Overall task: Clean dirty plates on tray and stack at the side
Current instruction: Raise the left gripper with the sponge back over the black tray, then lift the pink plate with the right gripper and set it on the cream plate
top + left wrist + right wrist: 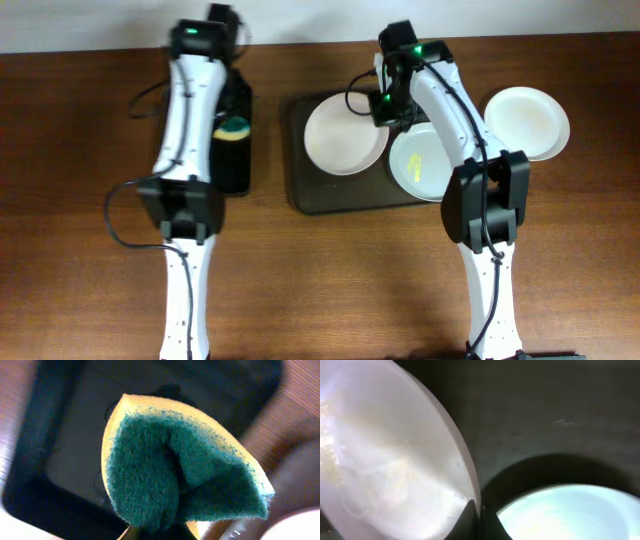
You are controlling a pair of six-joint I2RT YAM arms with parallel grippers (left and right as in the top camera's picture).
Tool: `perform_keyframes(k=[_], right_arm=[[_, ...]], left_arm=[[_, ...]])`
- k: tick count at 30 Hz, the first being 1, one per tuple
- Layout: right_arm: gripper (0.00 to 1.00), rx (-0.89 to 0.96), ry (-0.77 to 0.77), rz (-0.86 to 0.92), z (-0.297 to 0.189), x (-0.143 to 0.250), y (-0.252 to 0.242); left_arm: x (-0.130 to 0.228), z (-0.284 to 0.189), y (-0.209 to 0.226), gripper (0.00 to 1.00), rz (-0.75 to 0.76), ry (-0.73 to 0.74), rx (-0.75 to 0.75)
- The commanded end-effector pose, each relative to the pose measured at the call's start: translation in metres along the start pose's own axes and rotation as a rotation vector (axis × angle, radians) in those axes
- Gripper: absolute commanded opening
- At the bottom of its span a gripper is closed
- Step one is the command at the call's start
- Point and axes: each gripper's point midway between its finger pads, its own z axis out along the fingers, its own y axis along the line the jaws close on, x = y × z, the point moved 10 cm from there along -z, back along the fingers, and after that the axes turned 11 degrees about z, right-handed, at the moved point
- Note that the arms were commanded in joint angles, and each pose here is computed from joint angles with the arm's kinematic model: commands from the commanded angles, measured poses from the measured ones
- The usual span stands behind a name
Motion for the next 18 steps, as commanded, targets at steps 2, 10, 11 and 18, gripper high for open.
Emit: perform_keyframes(k=[2, 10, 11, 18], right_arm=[[0.04, 0.275, -0.276, -0.121, -0.091, -0.006, 0.028], [0.04, 0.726, -0.498, -0.233, -0.126, 0.019, 0.094], [0.04, 0.766, -0.512, -0.264, -0.129, 0.024, 0.103], [0.04, 1.103, -0.673, -0.300, -0.156, 0.047, 0.137]], left_arm=[[-0.015, 0.000, 0.035, 0.00, 0.029, 0.004, 0.027], [-0.020, 0.002, 0.051, 0.00, 0.082, 0.005, 0.022], [-0.020, 0.002, 0.051, 0.00, 0.084, 0.005, 0.023], [-0.020, 0.002, 0.050, 0.00, 0.085, 0.006, 0.023]])
